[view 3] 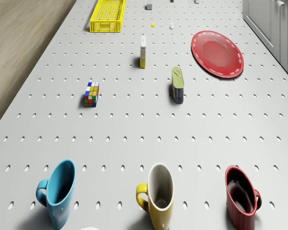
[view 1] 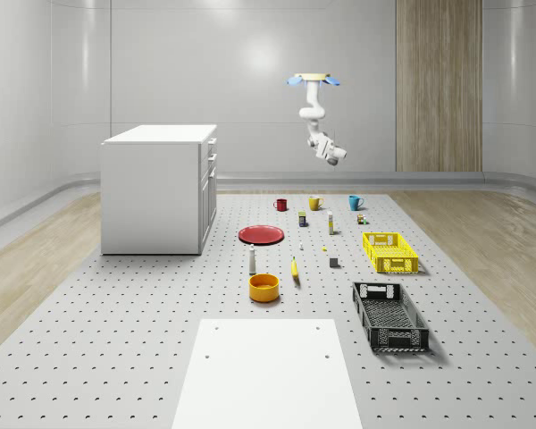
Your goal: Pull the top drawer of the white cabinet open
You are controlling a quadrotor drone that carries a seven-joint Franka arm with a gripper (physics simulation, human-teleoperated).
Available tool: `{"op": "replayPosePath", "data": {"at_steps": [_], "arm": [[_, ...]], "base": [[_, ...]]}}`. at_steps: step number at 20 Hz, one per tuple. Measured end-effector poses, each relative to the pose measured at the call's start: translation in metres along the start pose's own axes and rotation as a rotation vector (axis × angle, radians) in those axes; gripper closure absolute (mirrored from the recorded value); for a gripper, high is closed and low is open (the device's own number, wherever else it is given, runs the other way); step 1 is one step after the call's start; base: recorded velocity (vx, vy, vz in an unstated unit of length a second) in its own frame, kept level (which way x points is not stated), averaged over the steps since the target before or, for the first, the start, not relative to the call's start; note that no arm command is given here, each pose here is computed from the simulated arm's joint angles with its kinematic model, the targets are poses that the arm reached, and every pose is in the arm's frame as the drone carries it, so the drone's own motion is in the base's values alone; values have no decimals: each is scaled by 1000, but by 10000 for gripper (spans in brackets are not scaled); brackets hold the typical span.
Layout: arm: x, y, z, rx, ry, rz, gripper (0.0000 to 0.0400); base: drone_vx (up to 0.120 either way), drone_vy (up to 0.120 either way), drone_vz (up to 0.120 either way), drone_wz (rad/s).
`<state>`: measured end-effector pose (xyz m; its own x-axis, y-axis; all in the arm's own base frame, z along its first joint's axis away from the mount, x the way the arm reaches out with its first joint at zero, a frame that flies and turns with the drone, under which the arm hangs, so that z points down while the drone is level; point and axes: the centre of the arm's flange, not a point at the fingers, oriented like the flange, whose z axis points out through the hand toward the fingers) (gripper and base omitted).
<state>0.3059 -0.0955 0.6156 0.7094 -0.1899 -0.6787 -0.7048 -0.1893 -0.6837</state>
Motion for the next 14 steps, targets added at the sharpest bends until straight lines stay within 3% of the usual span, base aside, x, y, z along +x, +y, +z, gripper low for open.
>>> {"op": "replayPosePath", "data": {"at_steps": [6, 14], "arm": [[12, 11, 1, 126, -127, 0, 94], [16, 15, 2, 175, -177, 0, 95]], "base": [[120, -120, 120, 0], [120, -120, 120, 0]]}}
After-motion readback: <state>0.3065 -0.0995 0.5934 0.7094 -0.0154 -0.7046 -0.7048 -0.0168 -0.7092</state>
